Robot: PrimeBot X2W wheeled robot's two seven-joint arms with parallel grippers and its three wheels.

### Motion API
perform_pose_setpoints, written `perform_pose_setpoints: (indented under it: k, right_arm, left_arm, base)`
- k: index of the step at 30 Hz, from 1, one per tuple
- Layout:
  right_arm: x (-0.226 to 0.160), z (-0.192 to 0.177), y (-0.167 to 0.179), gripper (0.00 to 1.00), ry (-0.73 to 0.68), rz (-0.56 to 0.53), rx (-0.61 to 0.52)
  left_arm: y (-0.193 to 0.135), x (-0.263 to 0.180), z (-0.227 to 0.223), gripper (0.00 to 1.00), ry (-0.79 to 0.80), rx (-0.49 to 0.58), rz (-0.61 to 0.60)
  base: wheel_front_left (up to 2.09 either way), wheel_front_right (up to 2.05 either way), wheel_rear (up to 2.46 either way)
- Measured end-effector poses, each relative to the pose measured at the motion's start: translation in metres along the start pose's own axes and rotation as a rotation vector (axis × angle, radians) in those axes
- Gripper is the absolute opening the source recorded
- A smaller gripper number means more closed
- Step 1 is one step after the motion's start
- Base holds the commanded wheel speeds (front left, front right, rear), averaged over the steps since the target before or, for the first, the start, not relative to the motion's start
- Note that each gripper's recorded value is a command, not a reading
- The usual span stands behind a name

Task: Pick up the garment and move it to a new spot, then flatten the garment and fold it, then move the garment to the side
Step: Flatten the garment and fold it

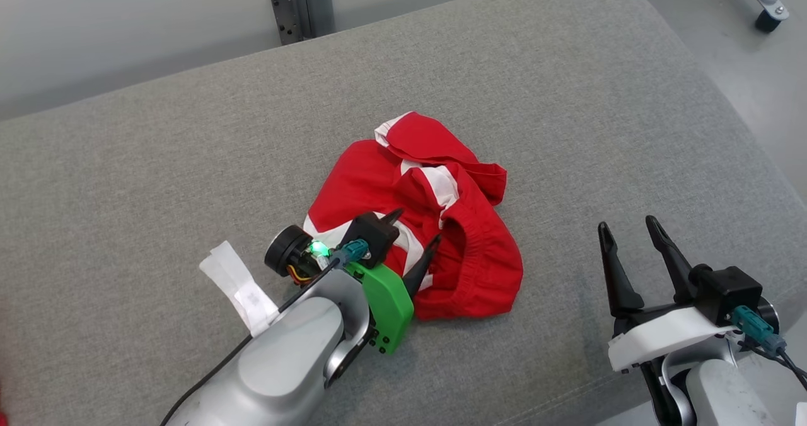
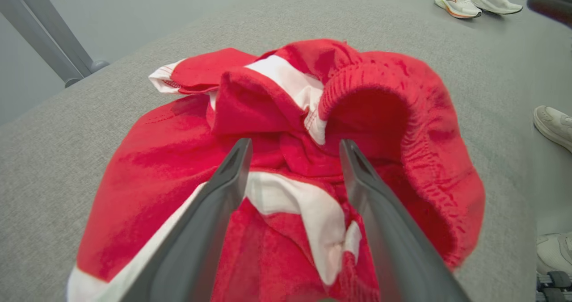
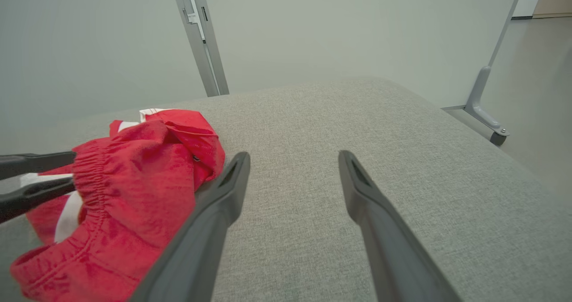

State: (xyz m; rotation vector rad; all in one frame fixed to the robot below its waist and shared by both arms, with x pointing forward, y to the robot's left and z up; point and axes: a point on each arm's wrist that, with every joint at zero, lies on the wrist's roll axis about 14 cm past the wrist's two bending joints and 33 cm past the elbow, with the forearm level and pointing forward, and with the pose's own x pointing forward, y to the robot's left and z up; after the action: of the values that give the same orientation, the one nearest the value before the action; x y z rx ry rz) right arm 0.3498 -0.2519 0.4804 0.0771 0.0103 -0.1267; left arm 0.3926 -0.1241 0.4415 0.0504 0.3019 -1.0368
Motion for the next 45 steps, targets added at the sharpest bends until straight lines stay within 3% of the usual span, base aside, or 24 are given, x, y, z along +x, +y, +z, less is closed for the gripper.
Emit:
perform_pose_setpoints:
  k: [7, 19, 25, 26, 27, 32, 37, 45]
  right_arm:
    - [-0.003, -0.003, -0.009, 1.0, 0.011, -0.031, -0.001]
    - [-0.006, -0.002, -0.012, 1.0, 0.01, -0.051, 0.0]
    - [-0.01, -0.003, -0.017, 1.0, 0.016, -0.068, -0.003]
    - [-0.011, -0.003, -0.017, 1.0, 0.018, -0.071, -0.003]
    - [-0.012, -0.004, -0.018, 1.0, 0.02, -0.074, -0.003]
    - [-0.014, -0.006, -0.022, 1.0, 0.028, -0.091, -0.003]
    - [-0.016, -0.004, -0.025, 1.0, 0.021, -0.101, 0.001]
    - [-0.019, 0.0, -0.012, 1.0, -0.002, -0.072, 0.032]
  left_arm:
    - [0.004, 0.009, -0.008, 1.0, 0.018, -0.003, -0.004]
    - [-0.026, 0.026, 0.013, 1.0, -0.042, 0.011, -0.098]
    - [-0.022, 0.033, 0.0, 0.47, 0.004, 0.011, -0.091]
    - [-0.021, 0.035, -0.001, 0.29, 0.008, 0.012, -0.092]
    - [-0.021, 0.037, -0.001, 0.01, 0.01, 0.014, -0.094]
    - [-0.026, 0.043, 0.0, 0.0, 0.002, 0.011, -0.123]
    - [-0.021, 0.047, 0.038, 0.0, -0.112, 0.033, -0.114]
    - [0.03, 0.028, 0.126, 0.0, -0.314, 0.201, 0.008]
  base:
    - [0.0, 0.0, 0.0]
    - [0.0, 0.0, 0.0]
    - [0.0, 0.0, 0.0]
    - [0.0, 0.0, 0.0]
    - [0.0, 0.0, 0.0]
    - [0.0, 0.0, 0.0]
    - [0.0, 0.0, 0.0]
    - [0.0, 0.0, 0.0]
